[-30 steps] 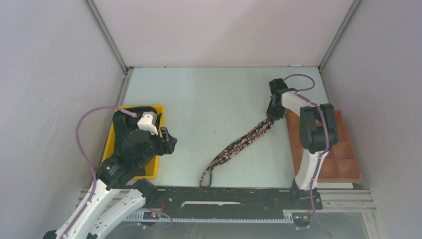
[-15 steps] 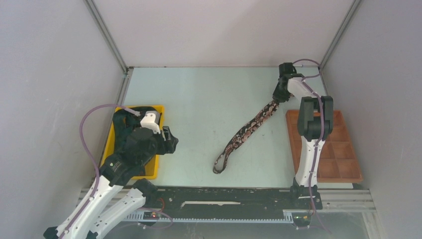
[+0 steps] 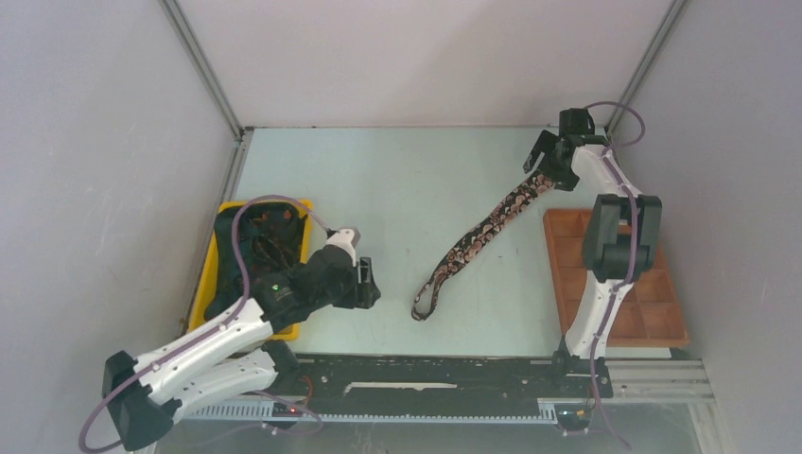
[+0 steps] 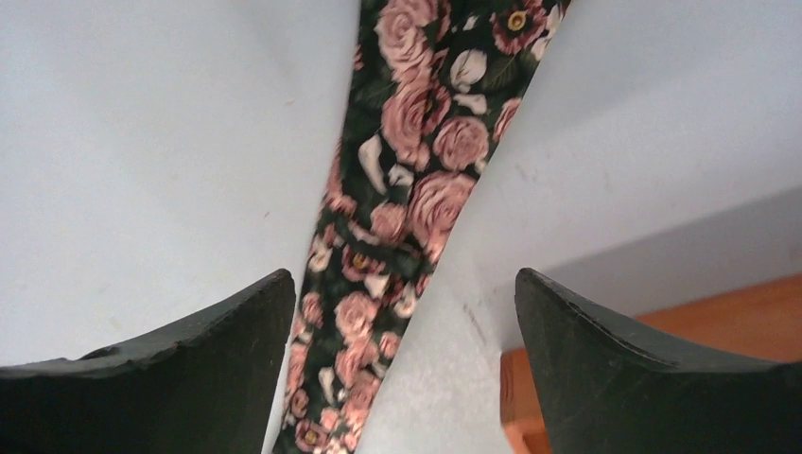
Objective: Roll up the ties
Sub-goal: Flatten out the tie at the center of the board.
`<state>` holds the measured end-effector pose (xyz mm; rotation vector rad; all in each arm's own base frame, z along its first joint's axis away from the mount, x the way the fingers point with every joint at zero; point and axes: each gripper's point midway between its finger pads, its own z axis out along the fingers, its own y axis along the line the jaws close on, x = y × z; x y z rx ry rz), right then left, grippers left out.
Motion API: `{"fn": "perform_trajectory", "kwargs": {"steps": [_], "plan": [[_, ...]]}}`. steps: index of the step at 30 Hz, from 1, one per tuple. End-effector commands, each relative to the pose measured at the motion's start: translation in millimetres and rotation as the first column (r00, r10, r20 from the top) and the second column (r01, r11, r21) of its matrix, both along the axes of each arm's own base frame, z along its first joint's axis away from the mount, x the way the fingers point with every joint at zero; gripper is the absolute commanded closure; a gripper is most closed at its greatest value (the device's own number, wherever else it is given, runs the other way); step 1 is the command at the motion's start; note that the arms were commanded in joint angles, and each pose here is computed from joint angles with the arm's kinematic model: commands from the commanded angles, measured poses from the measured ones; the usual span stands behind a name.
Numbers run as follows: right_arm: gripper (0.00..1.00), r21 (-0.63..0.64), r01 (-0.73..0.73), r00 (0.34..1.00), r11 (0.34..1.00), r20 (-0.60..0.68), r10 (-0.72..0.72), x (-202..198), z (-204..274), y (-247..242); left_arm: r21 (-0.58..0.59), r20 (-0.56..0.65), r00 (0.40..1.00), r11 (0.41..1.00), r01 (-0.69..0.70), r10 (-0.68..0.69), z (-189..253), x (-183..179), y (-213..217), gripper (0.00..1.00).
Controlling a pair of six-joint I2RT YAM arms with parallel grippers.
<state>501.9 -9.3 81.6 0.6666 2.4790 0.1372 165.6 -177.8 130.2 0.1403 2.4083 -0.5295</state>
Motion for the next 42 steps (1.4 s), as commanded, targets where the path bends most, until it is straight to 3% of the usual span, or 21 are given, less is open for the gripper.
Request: {"fn": "perform_trajectory", "kwargs": {"steps": [1,11,20,23,25,27,30,34,38,42], "plan": [[0.11,0.026,-0.073,0.986,0.997,0.151,0.068,-21.8,68.7,30.5,-0.135,-0.021,0.999,0.991,0.023,-0.026,1.7,-0.3,-41.5,0.35],[0.11,0.029,-0.235,0.964,0.972,0.138,0.229,-116.1,60.1,96.2,-0.105,-0.08,0.991,0.989,0.101,-0.109,-19.1,10.6,-95.9,0.36],[0.12,0.031,-0.247,0.961,0.969,0.134,0.24,-171.4,46.8,93.8,0.003,-0.182,0.964,0.98,0.2,-0.196,-63.0,7.7,-134.7,0.42],[0.12,0.029,-0.248,0.962,0.968,0.128,0.242,-180.9,44.2,92.1,0.061,-0.201,0.962,0.978,0.201,-0.185,-76.3,8.8,-135.8,0.52],[0.12,0.029,-0.248,0.961,0.968,0.13,0.242,-185.7,43.0,91.3,0.1,-0.211,0.961,0.974,0.205,-0.181,-87.3,8.9,-133.3,0.62],[0.12,0.031,-0.248,0.962,0.968,0.125,0.242,-190.4,40.3,90.6,0.127,-0.21,0.96,0.969,0.214,-0.184,-93.5,9.5,-131.9,0.79],[0.12,0.034,-0.25,0.962,0.968,0.125,0.244,-193.4,40.3,91.1,0.225,-0.158,0.975,0.956,0.187,-0.154,-93.4,21.2,-119.1,0.99],[0.12,0.042,-0.254,0.959,0.966,0.14,0.246,-196.1,43.0,94.0,0.416,0.017,0.994,0.905,0.09,-0.107,-69.2,45.6,-88.0,1.0],[0.13,0.055,-0.263,0.956,0.963,0.153,0.252,-197.0,43.9,98.3,0.563,0.215,0.972,0.825,-0.043,-0.096,-34.7,60.3,-58.5,1.0],[0.13,0.072,-0.269,0.955,0.96,0.153,0.256,-199.8,40.1,103.3,0.635,0.292,0.952,0.763,-0.12,-0.094,-31.7,56.8,-38.1,1.0]]}}
